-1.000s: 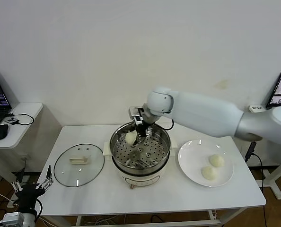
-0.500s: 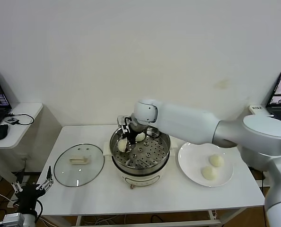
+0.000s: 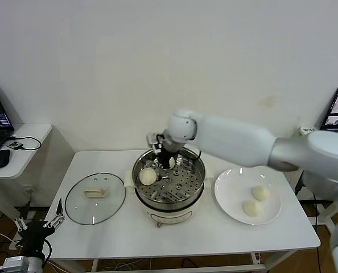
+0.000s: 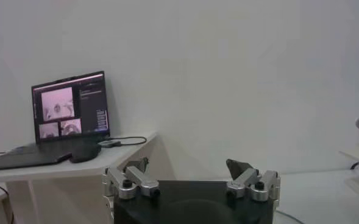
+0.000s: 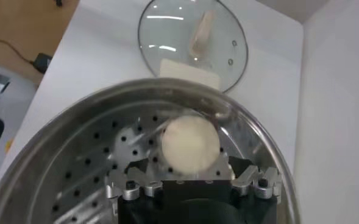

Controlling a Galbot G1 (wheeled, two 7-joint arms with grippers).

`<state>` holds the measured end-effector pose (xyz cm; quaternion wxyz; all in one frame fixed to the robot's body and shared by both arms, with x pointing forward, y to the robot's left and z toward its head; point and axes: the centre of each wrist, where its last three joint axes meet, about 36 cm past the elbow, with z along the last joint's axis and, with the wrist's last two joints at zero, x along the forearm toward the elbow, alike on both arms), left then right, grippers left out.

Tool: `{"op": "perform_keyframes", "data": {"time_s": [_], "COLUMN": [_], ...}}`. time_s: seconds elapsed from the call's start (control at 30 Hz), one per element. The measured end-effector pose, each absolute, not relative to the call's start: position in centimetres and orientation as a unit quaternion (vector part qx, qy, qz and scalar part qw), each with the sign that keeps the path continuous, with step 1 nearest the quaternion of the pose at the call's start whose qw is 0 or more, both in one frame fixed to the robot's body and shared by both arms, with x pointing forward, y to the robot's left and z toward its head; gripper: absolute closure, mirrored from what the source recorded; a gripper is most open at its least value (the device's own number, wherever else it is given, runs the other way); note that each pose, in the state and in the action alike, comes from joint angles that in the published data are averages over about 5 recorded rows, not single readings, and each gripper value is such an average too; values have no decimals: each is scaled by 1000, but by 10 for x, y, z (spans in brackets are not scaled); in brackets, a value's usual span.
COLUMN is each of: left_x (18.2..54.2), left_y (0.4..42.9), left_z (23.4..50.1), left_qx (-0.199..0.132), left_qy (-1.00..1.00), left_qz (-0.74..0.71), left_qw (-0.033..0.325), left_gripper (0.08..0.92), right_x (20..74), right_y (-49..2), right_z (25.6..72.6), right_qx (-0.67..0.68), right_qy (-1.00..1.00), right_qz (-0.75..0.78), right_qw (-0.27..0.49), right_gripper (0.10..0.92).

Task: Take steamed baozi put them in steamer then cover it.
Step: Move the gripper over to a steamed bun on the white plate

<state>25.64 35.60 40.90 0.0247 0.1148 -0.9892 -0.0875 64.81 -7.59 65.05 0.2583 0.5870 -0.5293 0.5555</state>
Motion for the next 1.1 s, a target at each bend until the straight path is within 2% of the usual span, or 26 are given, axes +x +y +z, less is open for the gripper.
{"op": "perform_keyframes", "data": {"time_s": [0.23, 0.47, 0.73, 1.1], "left_x": [257, 254, 252, 251], "left_y": [354, 355, 362, 364], "left_z": [410, 406, 404, 400], "left_qx": [109, 108, 110, 111], "left_qy": [-990, -990, -988, -987], "left_qz": [-84, -88, -99, -105], "left_qw": [24, 29, 36, 42], "left_gripper": [177, 177, 177, 177], "right_x": [626, 600, 576, 562], "right_y": [-152, -239, -321, -372], "right_z": [691, 696, 656, 584], "right_qx": [568, 547, 529, 515], "right_qy": [-523, -536, -554, -536], "right_qz": [578, 578, 564, 568], "right_qw": [263, 282, 308, 353], "right_gripper": [200, 200, 200, 200]}}
